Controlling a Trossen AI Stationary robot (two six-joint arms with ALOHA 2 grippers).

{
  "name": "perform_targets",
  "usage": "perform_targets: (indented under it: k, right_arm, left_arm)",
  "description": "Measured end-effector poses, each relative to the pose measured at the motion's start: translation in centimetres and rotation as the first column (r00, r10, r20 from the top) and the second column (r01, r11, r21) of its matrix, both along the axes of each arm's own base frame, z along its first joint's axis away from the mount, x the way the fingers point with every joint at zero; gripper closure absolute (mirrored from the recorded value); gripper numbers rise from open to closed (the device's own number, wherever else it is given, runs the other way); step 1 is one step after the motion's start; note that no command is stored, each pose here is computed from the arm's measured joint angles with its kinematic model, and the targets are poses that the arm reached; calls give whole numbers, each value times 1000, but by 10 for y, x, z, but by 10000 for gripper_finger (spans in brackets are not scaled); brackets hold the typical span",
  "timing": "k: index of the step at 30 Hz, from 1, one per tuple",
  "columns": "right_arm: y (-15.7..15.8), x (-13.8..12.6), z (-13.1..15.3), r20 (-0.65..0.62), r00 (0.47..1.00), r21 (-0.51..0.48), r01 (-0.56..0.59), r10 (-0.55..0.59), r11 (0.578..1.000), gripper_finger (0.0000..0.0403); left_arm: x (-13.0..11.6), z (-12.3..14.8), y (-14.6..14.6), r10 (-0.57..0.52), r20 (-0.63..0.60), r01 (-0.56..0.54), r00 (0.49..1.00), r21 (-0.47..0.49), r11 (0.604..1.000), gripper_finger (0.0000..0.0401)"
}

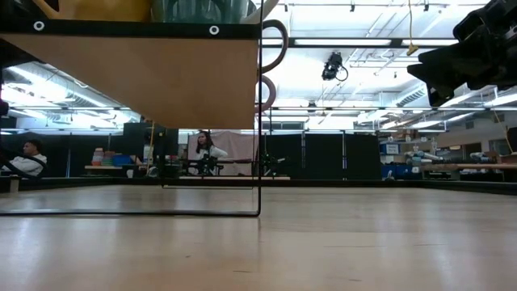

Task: Place coffee mugs
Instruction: Return to Home Position

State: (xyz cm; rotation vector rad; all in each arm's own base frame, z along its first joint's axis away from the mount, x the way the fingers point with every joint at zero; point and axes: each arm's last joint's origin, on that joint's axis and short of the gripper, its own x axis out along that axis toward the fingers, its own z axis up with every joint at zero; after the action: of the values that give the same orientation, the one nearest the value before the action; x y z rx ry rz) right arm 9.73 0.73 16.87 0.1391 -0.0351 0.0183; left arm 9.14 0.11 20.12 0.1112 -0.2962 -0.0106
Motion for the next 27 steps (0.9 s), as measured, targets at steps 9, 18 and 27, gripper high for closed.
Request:
perform_targets:
  k: [9,18,27]
  right_arm:
    - [0,0,0,0,1000,0,0,0,1000,266]
    - [0,0,0,0,1000,0,0,0,1000,266]
    - [0,0,0,0,1000,0,0,0,1000,266]
  left_arm:
    - [1,-6,7,29,-64,-33,998,-62,998,195]
    - [2,-10,9,35,-111,-47,993,-108,993,195]
    - [2,-14,10,34,-150,-51,988,-112,992,195]
